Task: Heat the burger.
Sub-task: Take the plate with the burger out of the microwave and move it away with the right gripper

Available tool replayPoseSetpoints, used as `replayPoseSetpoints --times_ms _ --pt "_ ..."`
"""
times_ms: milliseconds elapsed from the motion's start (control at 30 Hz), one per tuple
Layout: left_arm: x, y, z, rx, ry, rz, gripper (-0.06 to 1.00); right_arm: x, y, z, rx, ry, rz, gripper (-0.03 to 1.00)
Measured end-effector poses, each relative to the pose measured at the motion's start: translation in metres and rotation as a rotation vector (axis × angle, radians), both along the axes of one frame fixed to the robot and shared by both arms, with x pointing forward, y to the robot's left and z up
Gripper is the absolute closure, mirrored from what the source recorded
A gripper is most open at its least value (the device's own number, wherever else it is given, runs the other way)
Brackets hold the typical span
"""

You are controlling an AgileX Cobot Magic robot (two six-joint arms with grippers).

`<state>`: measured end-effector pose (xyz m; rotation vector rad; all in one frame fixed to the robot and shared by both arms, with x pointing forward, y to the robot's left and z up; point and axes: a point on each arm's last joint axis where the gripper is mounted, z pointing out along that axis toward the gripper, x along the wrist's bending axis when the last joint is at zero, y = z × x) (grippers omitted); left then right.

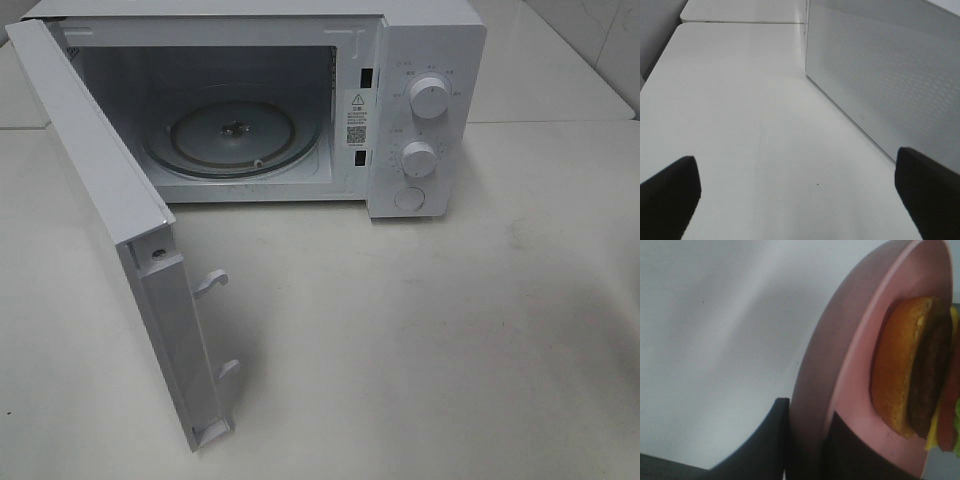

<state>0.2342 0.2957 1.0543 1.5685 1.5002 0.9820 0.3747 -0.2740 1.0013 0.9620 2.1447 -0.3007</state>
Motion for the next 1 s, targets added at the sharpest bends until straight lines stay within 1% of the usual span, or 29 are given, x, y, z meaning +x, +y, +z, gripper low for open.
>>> replayPoseSetpoints --times_ms 33,100,133,167,200,233,267,300,333,367,400,433,467,600,733,833,900,1000 --pt "0.0 0.0 0.0 0.0 0.0 0.0 -0.03 0.0 0.0 0.0 0.0 0.0 0.0 0.81" --pt "0.0 0.0 0.0 0.0 0.0 0.0 -0.03 0.009 0.006 0.001 0.023 -0.026 -0.088 0.81" --pt "0.0 0.0 0.0 0.0 0.0 0.0 -0.03 0.009 0.006 0.001 0.023 -0.026 -0.088 0.81" --pt "0.0 0.0 0.0 0.0 0.0 0.0 -0.03 0.016 0.011 0.001 0.025 -0.04 -0.149 0.81" --pt "0.0 0.0 0.0 0.0 0.0 0.0 -0.03 0.016 0.011 0.001 0.025 -0.04 -0.149 0.81" --pt "0.0 0.0 0.0 0.0 0.0 0.0 -0.03 0.02 0.013 0.0 0.025 -0.047 -0.18 0.81" --pt "0.0 0.0 0.0 0.0 0.0 0.0 -0.03 0.027 0.018 -0.001 0.029 -0.063 -0.242 0.81" --pt "0.0 0.0 0.0 0.0 0.0 0.0 -0.03 0.027 0.018 -0.001 0.029 -0.063 -0.242 0.81" --pt "0.0 0.0 0.0 0.0 0.0 0.0 -0.03 0.034 0.023 -0.002 0.033 -0.082 -0.297 0.81" --pt "0.0 0.0 0.0 0.0 0.0 0.0 -0.03 0.038 0.026 -0.003 0.036 -0.093 -0.326 0.81" --pt "0.0 0.0 0.0 0.0 0.0 0.0 -0.03 0.038 0.026 -0.003 0.036 -0.093 -0.326 0.81" --pt "0.0 0.0 0.0 0.0 0.0 0.0 -0.03 0.044 0.031 -0.005 0.042 -0.113 -0.375 0.81" --pt "0.0 0.0 0.0 0.0 0.0 0.0 -0.03 0.047 0.033 -0.006 0.045 -0.123 -0.398 0.81" --pt "0.0 0.0 0.0 0.0 0.0 0.0 -0.03 0.056 0.04 -0.011 0.054 -0.144 -0.444 0.81" --pt "0.0 0.0 0.0 0.0 0.0 0.0 -0.03 0.067 0.047 -0.022 0.033 -0.135 -0.477 0.81" --pt "0.0 0.0 0.0 0.0 0.0 0.0 -0.03 0.071 0.047 -0.029 0.02 -0.12 -0.486 0.81" --pt "0.0 0.0 0.0 0.0 0.0 0.0 -0.03 0.077 0.044 -0.039 0.01 -0.105 -0.516 0.81" --pt "0.0 0.0 0.0 0.0 0.0 0.0 -0.03 0.083 0.04 -0.048 0.021 -0.097 -0.545 0.81"
